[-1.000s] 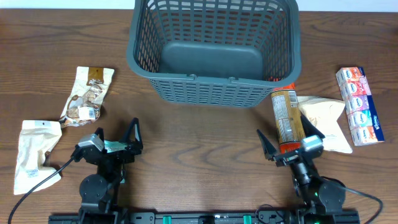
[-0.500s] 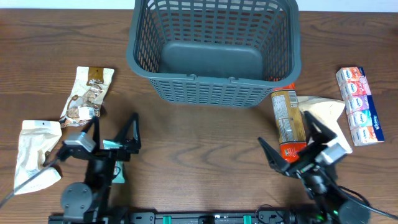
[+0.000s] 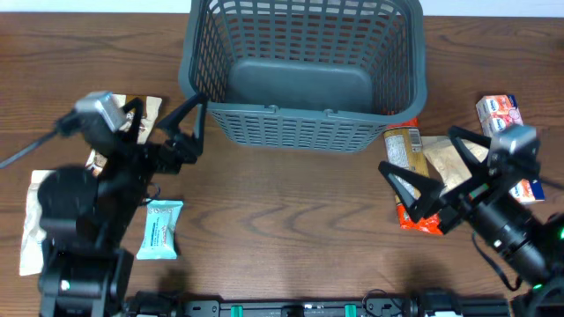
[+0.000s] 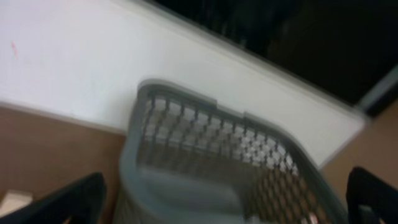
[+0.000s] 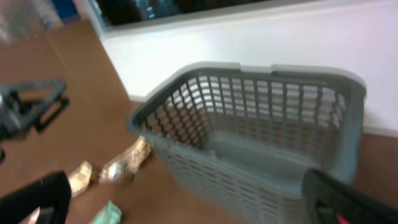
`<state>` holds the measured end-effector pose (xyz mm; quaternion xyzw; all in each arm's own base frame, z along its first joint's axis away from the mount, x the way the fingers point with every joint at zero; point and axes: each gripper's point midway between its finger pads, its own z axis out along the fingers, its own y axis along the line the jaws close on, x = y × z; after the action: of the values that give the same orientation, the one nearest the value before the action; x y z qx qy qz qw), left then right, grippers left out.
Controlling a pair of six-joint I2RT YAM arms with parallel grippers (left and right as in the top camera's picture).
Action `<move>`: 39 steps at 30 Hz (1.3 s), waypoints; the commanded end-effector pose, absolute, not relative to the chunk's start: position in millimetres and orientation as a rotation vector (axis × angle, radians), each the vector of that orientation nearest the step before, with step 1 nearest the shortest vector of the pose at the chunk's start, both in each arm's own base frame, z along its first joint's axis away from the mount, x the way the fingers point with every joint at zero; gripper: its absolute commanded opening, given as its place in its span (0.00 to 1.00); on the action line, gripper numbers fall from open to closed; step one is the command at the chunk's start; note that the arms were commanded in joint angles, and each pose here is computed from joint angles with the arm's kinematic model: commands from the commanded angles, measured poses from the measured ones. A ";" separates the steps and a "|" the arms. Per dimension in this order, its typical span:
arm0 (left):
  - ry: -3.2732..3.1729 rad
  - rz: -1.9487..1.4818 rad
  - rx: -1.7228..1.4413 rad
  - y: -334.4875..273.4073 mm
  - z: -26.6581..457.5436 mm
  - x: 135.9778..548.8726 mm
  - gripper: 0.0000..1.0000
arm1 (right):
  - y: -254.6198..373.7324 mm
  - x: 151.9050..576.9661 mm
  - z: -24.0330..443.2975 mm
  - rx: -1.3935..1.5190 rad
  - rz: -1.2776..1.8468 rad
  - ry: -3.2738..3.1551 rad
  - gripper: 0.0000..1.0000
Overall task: Pack container
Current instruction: 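Move the right gripper over the Kleenex tissue pack on the right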
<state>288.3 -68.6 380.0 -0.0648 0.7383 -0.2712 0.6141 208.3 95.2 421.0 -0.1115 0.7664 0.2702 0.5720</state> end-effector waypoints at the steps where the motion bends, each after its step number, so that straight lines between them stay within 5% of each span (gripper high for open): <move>1: 1.764 -0.673 -0.099 -79.5 381.1 283.2 0.99 | 84.4 212.6 433.6 -0.320 0.487 1.830 0.99; 7: 1.810 -0.677 -0.056 -84.3 371.1 276.1 0.99 | 65.6 214.0 429.4 -0.296 0.337 1.888 0.99; 21: 1.909 -0.387 -0.100 -50.1 340.1 279.9 0.99 | -71.0 185.8 376.7 0.551 -0.285 2.071 0.99; 39: 2.005 -0.277 -0.121 -38.3 313.5 292.5 0.99 | -139.4 142.4 341.4 1.006 -0.624 2.089 0.99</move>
<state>290.9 -42.1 306.6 -0.0529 0.8424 -0.1274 0.5208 141.1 -126.1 349.2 0.3612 0.8207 -0.2197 0.3843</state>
